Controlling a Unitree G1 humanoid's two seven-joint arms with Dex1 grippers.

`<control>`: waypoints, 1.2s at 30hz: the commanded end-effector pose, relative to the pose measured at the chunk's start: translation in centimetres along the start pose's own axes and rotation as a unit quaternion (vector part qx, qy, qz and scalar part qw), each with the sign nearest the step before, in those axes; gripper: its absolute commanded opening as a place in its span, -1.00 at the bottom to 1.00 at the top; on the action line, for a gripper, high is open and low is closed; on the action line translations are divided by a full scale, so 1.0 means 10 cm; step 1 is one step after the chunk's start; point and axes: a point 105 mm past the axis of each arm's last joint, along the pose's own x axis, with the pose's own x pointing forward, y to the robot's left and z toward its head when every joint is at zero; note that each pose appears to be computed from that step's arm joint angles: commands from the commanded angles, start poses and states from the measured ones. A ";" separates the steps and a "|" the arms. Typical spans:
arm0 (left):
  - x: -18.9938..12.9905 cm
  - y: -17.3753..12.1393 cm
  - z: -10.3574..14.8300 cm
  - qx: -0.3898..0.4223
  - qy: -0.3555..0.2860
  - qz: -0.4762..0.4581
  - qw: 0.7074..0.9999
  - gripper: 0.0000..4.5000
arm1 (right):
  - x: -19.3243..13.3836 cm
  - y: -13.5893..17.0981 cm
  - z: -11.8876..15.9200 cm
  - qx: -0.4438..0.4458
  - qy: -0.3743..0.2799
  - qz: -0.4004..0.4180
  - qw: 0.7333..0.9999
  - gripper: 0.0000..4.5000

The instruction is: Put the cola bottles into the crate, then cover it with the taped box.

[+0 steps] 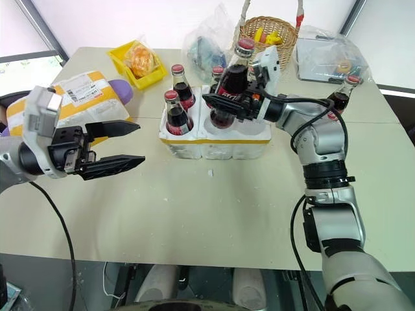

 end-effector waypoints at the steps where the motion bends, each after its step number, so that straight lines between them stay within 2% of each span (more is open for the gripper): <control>1: -0.01 -0.09 0.11 0.027 -0.007 0.000 1.000 1.00 | 0.09 0.02 0.17 -0.037 -0.016 0.015 0.999 0.28; 6: 0.00 -0.09 0.13 0.028 -0.009 0.004 1.000 1.00 | 0.13 0.03 -0.06 -0.047 0.030 0.028 0.998 0.28; 9: 0.00 -0.07 0.17 0.033 -0.012 0.007 0.999 1.00 | 0.17 -0.02 -0.28 -0.060 0.081 0.022 0.995 0.28; 14: 0.01 -0.04 0.18 0.036 -0.015 0.008 0.999 1.00 | 0.22 -0.04 -0.42 -0.052 0.109 0.020 0.992 0.28; 16: 0.03 -0.03 0.18 0.038 -0.018 0.006 0.999 1.00 | 0.22 -0.02 -0.56 -0.032 0.135 0.025 0.990 0.76; 17: 0.03 -0.03 0.18 0.040 -0.019 0.005 0.999 1.00 | 0.22 -0.01 -0.60 -0.026 0.141 0.028 0.989 0.93; 18: 0.04 -0.02 0.19 0.041 -0.019 0.005 0.999 1.00 | 0.21 0.00 -0.62 -0.025 0.144 0.029 0.989 0.99; 28: 0.08 0.01 0.22 0.047 -0.023 -0.007 0.999 1.00 | 0.00 -0.01 -0.55 -0.028 0.130 0.013 0.991 0.99; 36: 0.20 0.06 0.21 0.043 -0.028 -0.044 0.998 1.00 | -0.64 0.03 -0.41 -0.036 0.149 -0.051 0.987 0.99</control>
